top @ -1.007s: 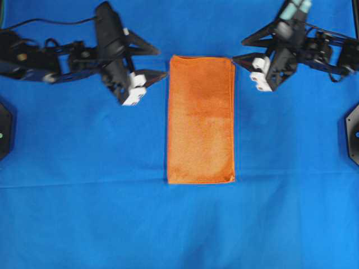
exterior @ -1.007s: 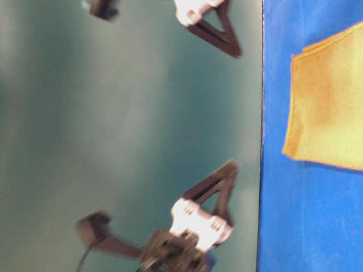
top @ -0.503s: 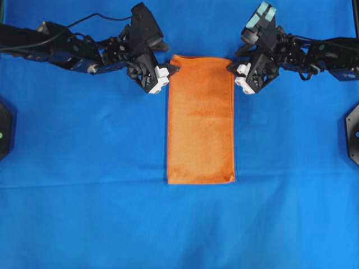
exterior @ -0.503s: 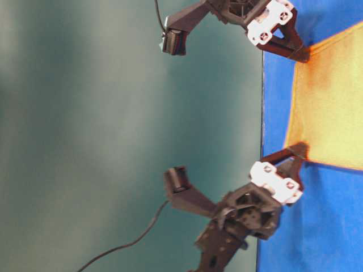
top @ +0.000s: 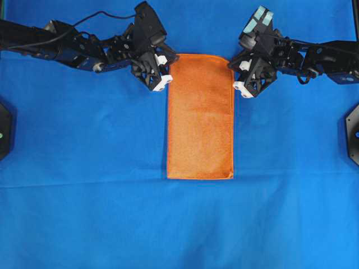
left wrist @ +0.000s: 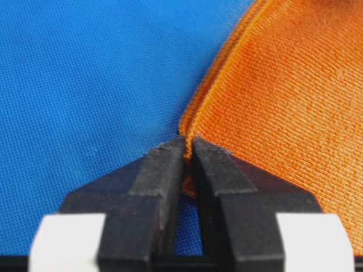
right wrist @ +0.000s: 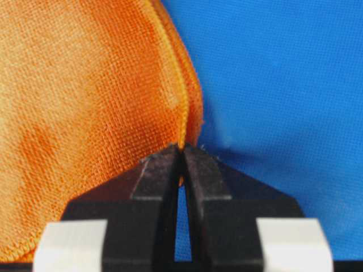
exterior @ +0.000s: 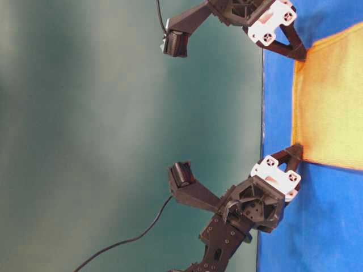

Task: Fold the orange towel.
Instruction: 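Move both grippers to the strip's top corners and pinch them, then lift the top corners and fold them down onto the bottom half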

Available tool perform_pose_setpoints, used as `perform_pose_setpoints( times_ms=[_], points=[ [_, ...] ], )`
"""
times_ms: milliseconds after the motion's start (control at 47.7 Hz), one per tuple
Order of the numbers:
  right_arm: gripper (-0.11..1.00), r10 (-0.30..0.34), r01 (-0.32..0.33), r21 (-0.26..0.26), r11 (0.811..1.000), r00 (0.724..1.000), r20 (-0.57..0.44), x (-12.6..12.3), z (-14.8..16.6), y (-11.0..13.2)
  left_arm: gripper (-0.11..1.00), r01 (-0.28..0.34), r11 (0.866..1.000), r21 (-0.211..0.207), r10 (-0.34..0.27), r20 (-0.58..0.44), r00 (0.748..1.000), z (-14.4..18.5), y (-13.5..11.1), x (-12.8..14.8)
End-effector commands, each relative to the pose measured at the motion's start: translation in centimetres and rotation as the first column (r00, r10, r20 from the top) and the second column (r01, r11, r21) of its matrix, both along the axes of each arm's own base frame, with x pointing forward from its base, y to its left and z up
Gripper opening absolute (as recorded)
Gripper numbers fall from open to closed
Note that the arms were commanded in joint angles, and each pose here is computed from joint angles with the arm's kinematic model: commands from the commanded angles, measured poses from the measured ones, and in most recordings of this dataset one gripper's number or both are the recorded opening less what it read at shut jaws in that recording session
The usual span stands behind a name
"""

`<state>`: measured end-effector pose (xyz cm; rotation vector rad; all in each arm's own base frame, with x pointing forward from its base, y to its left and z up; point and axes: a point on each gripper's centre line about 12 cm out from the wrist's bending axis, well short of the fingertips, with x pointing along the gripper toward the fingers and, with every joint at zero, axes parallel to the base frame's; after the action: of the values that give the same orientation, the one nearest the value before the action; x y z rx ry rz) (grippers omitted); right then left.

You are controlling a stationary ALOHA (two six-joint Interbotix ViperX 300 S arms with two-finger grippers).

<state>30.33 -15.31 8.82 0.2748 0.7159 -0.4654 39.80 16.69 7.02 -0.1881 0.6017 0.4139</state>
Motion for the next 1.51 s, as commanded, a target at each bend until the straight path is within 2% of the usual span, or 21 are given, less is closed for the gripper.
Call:
perform_pose_setpoints(
  times_ms=[0,210,482,776,902,1007,1280,1489],
  points=[
    [0.02,0.0,0.001,-0.014,1.0,0.999,0.039,0.5,0.8,-0.1,0.04,0.01,1.0,0.012,-0.011,0.02,1.0,0.8,-0.2,0.3],
    [0.02,-0.018,0.018,-0.006,1.0,0.998,0.053,0.5,1.1,-0.2,0.04,0.008,1.0,0.017,-0.009,0.028,1.0,1.4,-0.1,0.3],
    [0.02,-0.053,0.055,-0.025,0.998,0.994,0.093,0.2,2.6,-1.4,0.04,0.022,0.995,0.096,-0.026,0.035,0.999,3.9,1.2,-0.1],
    [0.02,-0.106,0.114,-0.055,0.992,0.986,0.128,0.0,4.0,-4.1,0.04,-0.042,0.992,0.122,0.036,0.053,0.998,4.9,4.2,-1.0],
    [0.02,-0.114,0.124,-0.064,0.99,0.984,0.136,0.0,4.3,-4.6,0.04,-0.045,0.99,0.135,0.038,0.048,0.998,5.0,4.7,-1.3],
    [0.02,-0.117,0.127,-0.064,0.99,0.983,0.139,0.0,4.4,-4.7,0.04,-0.028,0.987,0.16,0.022,0.038,0.999,5.1,4.7,-1.2],
    [0.02,-0.128,0.136,-0.05,0.989,0.982,0.139,-0.5,4.6,-4.3,0.04,-0.018,0.983,0.182,0.007,0.061,0.998,6.6,4.4,-1.1],
    [0.02,-0.126,0.137,-0.054,0.989,0.978,0.169,-1.4,6.2,-3.3,0.04,0.013,0.983,0.181,-0.024,0.061,0.998,8.0,2.9,-1.0]
  ],
)
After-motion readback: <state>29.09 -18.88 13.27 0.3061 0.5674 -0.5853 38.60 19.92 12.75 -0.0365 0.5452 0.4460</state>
